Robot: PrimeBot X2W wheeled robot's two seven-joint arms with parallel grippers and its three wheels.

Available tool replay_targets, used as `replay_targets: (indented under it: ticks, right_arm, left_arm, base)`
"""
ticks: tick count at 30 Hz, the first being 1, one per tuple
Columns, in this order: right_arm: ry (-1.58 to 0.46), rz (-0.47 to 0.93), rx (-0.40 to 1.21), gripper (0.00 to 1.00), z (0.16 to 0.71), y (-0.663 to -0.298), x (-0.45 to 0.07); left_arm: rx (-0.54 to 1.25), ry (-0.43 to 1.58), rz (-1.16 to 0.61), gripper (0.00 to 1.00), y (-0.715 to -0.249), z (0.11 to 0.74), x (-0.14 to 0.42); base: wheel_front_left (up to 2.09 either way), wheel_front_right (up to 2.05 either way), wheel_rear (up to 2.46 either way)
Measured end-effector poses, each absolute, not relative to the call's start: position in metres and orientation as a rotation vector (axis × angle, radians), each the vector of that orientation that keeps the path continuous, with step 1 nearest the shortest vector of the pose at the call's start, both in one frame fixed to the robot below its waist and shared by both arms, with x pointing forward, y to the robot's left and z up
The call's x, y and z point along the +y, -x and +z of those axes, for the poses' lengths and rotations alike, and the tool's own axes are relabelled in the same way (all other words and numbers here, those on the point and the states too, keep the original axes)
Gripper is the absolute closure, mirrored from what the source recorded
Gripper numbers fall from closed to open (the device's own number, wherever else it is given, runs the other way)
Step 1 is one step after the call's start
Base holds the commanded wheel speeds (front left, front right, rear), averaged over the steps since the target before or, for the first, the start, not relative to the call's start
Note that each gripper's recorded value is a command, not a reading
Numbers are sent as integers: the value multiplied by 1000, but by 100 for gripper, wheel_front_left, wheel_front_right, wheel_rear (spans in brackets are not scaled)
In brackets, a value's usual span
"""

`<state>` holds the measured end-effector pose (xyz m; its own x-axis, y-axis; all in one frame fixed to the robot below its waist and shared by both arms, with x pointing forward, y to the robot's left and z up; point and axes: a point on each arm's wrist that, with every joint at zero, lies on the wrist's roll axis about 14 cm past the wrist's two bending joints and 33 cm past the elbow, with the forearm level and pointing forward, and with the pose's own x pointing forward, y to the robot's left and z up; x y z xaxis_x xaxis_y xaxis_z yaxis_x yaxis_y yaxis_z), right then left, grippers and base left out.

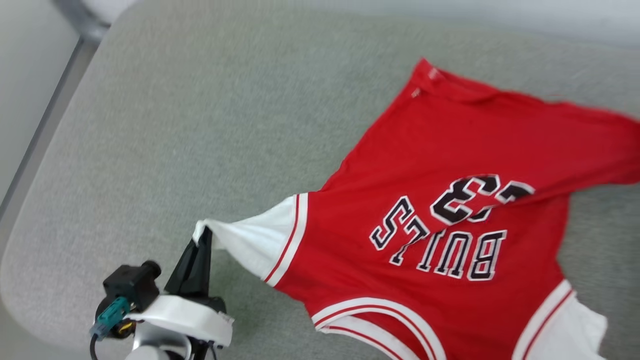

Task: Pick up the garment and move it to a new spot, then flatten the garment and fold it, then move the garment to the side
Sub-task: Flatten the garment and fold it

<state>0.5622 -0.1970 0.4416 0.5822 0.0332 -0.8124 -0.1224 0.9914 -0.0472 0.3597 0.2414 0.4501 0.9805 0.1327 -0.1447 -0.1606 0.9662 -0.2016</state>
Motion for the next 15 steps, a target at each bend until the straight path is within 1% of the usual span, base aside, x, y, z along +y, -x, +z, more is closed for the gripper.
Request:
replay_targets:
  ticks: [4,11,12,15]
  right_arm:
    - [78,57,934,100,444,-509,-227]
    - [-19,-39,938,100,435,-400,-267]
    - [-73,-79,956,100,425,-350,-275]
    - [-144,-109,981,100,413,-306,-273]
  left_arm:
    - [138,223,147,100,-349,453,240]
    - [165,224,123,100,-332,455,235]
    - [174,221,101,100,-326,457,230]
    - [177,221,84,100,-323,458,226]
  base:
    - [0,0,0]
    - [0,0,0]
    - [0,0,0]
    - [0,0,0]
